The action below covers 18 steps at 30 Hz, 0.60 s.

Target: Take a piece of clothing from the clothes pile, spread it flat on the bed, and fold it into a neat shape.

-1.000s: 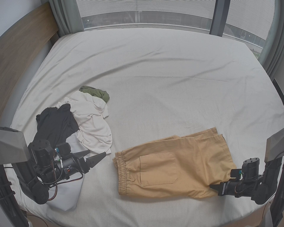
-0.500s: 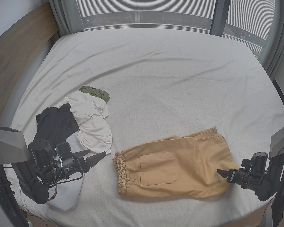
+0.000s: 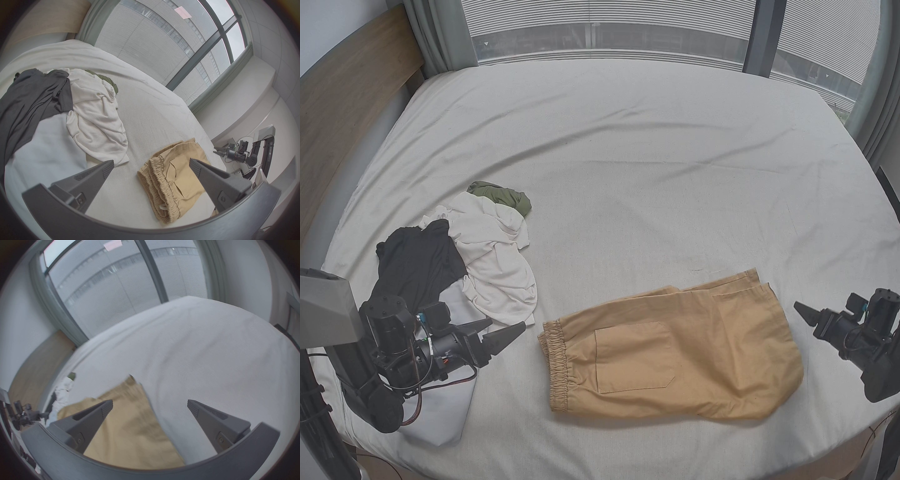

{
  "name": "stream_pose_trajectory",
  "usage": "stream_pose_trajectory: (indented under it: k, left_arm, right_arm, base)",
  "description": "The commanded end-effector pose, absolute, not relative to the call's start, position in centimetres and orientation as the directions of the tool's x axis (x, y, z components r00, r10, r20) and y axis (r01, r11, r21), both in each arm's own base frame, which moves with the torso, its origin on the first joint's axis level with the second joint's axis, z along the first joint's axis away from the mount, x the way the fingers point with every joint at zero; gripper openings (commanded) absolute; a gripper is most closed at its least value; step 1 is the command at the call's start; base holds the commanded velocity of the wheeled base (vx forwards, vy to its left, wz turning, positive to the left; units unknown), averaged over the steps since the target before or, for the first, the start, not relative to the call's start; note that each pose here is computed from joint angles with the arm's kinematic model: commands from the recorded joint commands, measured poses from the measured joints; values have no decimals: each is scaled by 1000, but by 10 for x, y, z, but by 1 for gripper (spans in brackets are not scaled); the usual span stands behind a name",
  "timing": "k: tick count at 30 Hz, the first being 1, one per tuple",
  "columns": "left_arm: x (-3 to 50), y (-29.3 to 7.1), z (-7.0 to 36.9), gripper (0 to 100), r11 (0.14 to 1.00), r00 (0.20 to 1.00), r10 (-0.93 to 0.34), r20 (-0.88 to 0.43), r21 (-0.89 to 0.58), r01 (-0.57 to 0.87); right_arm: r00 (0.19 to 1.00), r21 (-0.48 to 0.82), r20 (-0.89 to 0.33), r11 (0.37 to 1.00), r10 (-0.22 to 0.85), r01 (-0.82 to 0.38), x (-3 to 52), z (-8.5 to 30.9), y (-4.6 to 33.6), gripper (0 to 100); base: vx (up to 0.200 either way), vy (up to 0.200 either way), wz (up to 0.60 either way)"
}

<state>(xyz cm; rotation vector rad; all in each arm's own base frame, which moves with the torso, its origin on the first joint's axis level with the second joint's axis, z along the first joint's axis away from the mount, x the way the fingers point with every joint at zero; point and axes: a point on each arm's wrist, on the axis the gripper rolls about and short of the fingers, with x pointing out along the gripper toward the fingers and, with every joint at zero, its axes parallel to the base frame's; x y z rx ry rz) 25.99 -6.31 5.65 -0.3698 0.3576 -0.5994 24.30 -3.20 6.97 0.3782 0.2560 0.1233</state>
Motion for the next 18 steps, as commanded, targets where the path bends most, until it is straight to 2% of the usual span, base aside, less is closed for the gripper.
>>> stream_pose_trajectory:
  k: [1, 2, 6, 11, 12, 18]
  left_arm:
    - [259, -64, 57, 100, 760, 765, -606, -216, -442, 477]
    - [258, -64, 56, 100, 759, 764, -607, -219, -444, 476]
    - [255, -69, 52, 100, 749, 746, -621, -238, -459, 477]
    - [255, -74, 46, 100, 732, 728, -635, -258, -502, 460]
    - [255, -75, 43, 100, 725, 723, -639, -265, -521, 450]
    - [255, -85, 37, 100, 698, 690, -667, -281, -560, 446]
  right_arm:
    - [956, 348, -46, 902, 289, -256, 251, 109, -14, 100]
    - [932, 331, 4, 879, 363, -344, 257, 121, -5, 100]
    - [891, 297, 73, 843, 448, -448, 269, 137, 10, 100]
    - [871, 305, 86, 820, 483, -485, 271, 140, 14, 100]
    - [865, 345, 87, 800, 494, -492, 271, 139, 14, 100]
    - [859, 349, 98, 791, 502, -502, 272, 141, 14, 100]
  base:
    - [0, 0, 0]
    - [0, 0, 0]
    - [0, 0, 0]
    - [0, 0, 0]
    - [0, 0, 0]
    - [0, 0, 0]
